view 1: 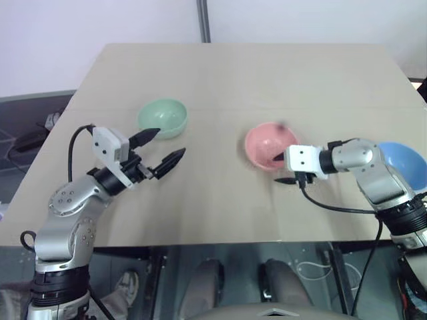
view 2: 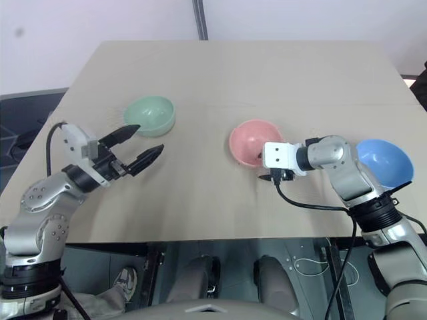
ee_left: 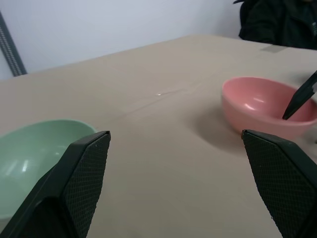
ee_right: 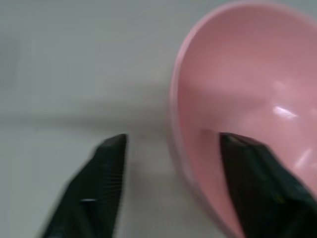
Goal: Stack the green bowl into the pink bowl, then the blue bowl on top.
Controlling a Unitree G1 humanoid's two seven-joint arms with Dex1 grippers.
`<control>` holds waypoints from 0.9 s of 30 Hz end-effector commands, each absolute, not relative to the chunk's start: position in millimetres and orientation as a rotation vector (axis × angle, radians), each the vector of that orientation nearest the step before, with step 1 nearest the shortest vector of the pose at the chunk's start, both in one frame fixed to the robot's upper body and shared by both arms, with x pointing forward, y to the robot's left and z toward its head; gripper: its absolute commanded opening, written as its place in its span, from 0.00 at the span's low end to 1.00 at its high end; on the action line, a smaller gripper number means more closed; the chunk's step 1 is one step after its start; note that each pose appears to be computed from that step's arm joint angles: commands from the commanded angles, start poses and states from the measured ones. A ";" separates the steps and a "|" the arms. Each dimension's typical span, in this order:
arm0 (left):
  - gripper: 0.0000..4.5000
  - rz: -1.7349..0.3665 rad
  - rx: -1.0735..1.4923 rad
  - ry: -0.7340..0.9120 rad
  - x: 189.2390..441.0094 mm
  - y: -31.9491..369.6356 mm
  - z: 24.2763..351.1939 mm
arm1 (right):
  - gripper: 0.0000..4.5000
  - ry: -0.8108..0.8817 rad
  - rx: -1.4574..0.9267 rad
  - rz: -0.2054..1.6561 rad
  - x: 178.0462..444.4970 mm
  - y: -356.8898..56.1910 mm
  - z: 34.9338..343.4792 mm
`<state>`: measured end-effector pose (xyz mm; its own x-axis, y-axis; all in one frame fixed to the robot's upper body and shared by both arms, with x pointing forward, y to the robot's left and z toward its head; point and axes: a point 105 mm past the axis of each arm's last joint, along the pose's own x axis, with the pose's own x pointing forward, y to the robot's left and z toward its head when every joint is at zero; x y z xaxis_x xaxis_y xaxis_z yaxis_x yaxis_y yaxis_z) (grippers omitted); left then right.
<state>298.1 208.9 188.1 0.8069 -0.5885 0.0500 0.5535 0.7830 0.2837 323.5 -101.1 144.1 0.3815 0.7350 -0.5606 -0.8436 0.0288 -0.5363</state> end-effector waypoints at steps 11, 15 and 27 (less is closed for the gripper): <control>1.00 -0.443 0.995 0.035 347.1 231.8 199.1 | 0.79 -0.137 -0.470 0.949 276.7 -118.1 228.2; 1.00 -0.417 1.141 0.099 374.0 233.6 190.9 | 0.79 -0.109 -0.452 0.858 271.7 -127.5 216.8; 0.21 -0.622 1.223 0.175 408.9 212.6 156.4 | 0.80 -0.053 -0.486 0.676 260.6 -163.8 208.3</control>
<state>404.4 215.5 145.9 0.8164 -0.3331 -0.4717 0.5541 0.2217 0.8024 265.3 -158.5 194.0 0.7590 0.6331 -0.1520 -0.6332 0.6635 -0.3986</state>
